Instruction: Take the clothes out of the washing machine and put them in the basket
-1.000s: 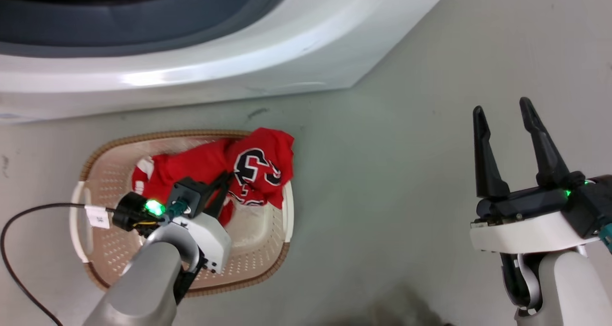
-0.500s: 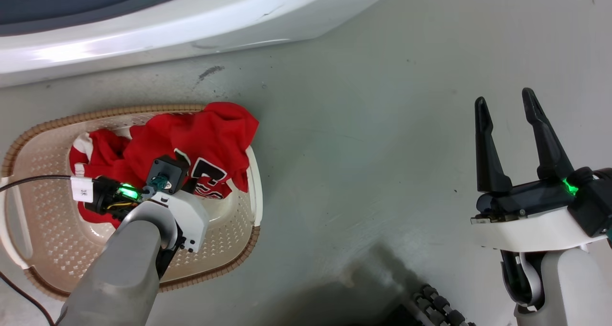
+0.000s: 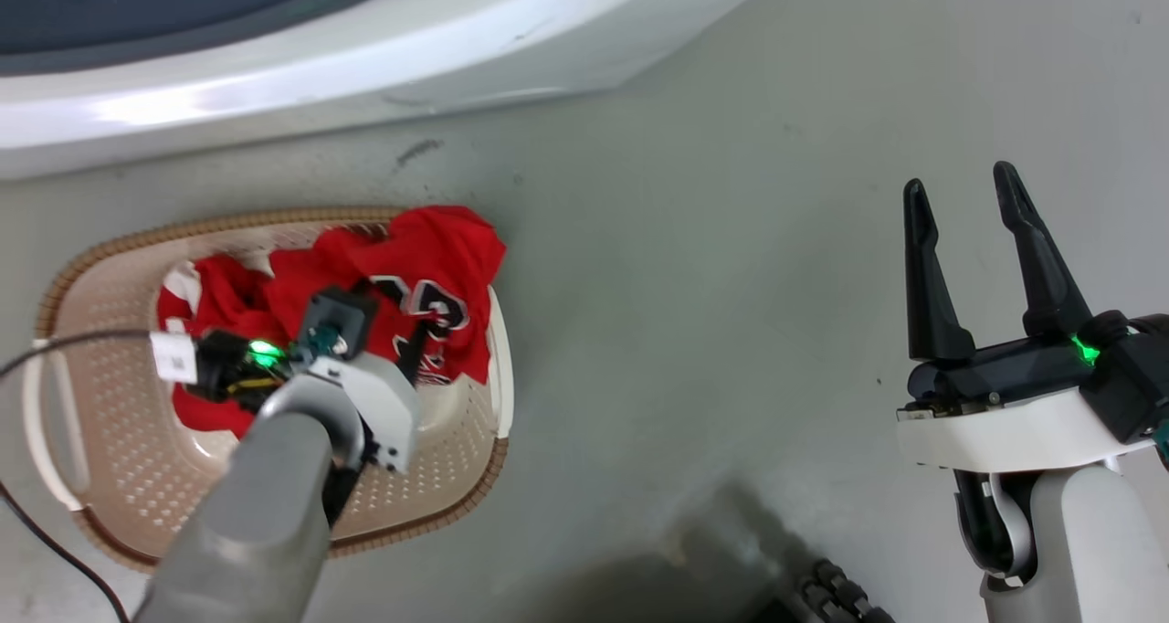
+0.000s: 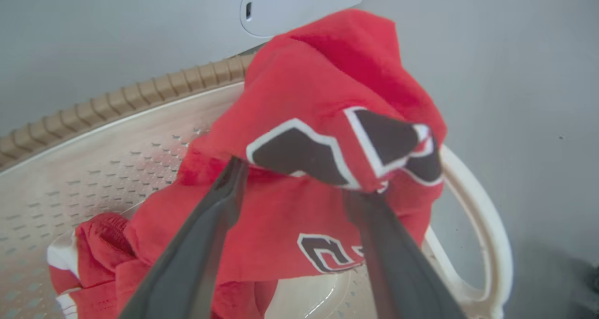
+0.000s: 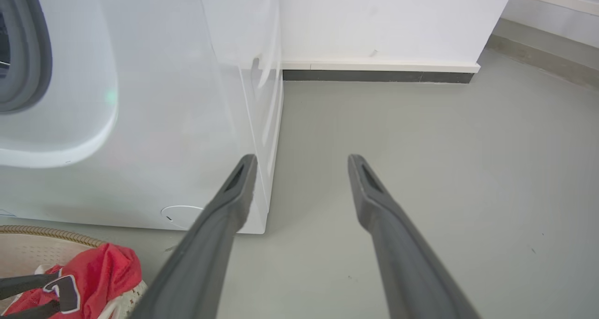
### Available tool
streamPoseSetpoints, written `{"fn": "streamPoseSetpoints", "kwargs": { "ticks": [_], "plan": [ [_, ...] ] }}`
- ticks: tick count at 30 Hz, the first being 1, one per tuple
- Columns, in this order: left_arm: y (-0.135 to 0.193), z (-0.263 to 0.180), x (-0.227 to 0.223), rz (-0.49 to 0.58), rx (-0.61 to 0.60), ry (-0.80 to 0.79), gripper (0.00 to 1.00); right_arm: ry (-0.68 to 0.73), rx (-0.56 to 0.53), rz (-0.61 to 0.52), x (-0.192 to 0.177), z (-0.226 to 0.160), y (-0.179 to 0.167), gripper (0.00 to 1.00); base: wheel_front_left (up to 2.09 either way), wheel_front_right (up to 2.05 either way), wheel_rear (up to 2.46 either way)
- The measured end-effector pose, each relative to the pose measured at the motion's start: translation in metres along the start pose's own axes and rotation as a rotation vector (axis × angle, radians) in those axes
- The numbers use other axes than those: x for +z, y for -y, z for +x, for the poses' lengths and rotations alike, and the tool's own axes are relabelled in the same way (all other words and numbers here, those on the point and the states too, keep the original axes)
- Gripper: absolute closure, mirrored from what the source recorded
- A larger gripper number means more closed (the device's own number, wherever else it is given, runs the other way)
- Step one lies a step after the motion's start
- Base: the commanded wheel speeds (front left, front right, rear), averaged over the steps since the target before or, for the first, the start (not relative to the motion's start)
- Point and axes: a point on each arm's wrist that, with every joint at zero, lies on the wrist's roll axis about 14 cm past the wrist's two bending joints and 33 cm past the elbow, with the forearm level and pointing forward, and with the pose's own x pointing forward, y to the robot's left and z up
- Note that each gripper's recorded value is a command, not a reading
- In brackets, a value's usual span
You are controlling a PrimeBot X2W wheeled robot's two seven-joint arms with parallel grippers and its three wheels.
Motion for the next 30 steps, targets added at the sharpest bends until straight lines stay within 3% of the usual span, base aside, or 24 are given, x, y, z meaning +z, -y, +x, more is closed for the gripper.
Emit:
{"fn": "streamPoseSetpoints", "kwargs": {
  "ticks": [12,22,30],
  "plan": [
    [0.02,-0.067,0.098,0.039,0.022,0.298,0.0,0.129,-0.001,-0.022,0.054,-0.017,0.0,0.0,0.0,0.0,0.0],
    [-0.007,-0.177,0.194,0.027,0.213,0.655,0.0,0.255,0.032,-0.03,0.102,-0.044,-0.013,0.0,0.0,0.0,0.0],
    [-0.02,-0.275,0.212,0.048,0.4,0.842,0.0,0.335,0.092,-0.021,0.13,-0.066,-0.034,0.0,0.0,0.0,0.0]
  ]
}}
